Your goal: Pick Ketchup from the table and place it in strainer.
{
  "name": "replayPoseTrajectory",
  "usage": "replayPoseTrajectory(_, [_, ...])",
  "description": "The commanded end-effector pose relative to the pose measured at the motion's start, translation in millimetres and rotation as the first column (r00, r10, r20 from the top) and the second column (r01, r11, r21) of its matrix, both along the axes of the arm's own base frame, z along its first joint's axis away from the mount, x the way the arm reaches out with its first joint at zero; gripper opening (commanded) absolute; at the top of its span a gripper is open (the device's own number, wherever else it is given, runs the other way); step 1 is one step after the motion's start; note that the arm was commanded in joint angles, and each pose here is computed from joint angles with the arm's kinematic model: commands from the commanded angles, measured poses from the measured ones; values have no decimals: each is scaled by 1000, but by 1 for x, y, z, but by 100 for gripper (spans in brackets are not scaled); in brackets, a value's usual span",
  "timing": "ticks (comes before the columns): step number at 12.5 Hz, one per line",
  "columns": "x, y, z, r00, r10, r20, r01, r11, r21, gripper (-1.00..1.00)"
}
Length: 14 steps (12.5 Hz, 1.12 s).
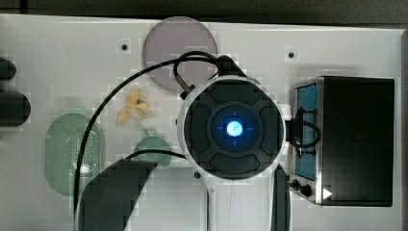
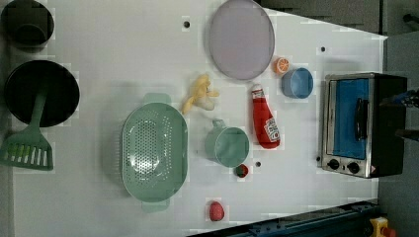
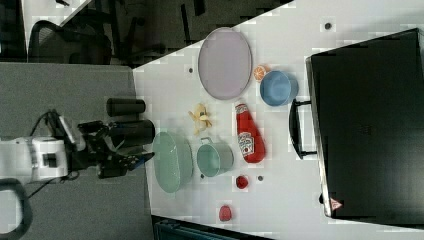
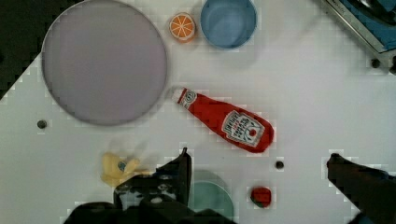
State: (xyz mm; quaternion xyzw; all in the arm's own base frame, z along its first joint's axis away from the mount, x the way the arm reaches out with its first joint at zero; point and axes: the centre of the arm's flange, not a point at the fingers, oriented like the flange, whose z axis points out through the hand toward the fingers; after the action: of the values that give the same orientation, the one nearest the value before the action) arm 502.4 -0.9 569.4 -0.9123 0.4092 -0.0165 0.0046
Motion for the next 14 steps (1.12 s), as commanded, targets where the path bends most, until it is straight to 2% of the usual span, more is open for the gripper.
replayPoseTrajectory(1, [8, -3, -89, 984, 127, -127, -124, 992, 26, 100])
replayPoseTrajectory(3, [8, 0, -121, 949, 287, -130, -284, 958, 44, 100])
replayPoseTrajectory(5, [3, 1, -152, 869, 480, -123, -475, 878, 63, 100])
replayPoseTrajectory(7, [-6, 0, -184, 745, 656, -120, -651, 755, 83, 100])
replayPoseTrajectory(10, [-18, 1, -228, 564, 821, -85, -817, 570, 85, 100])
replayPoseTrajectory(11, [-20, 0, -241, 540, 839, -69, -837, 544, 68, 100])
replayPoseTrajectory(14, [-24, 2, -284, 536, 842, -59, -840, 539, 66, 100])
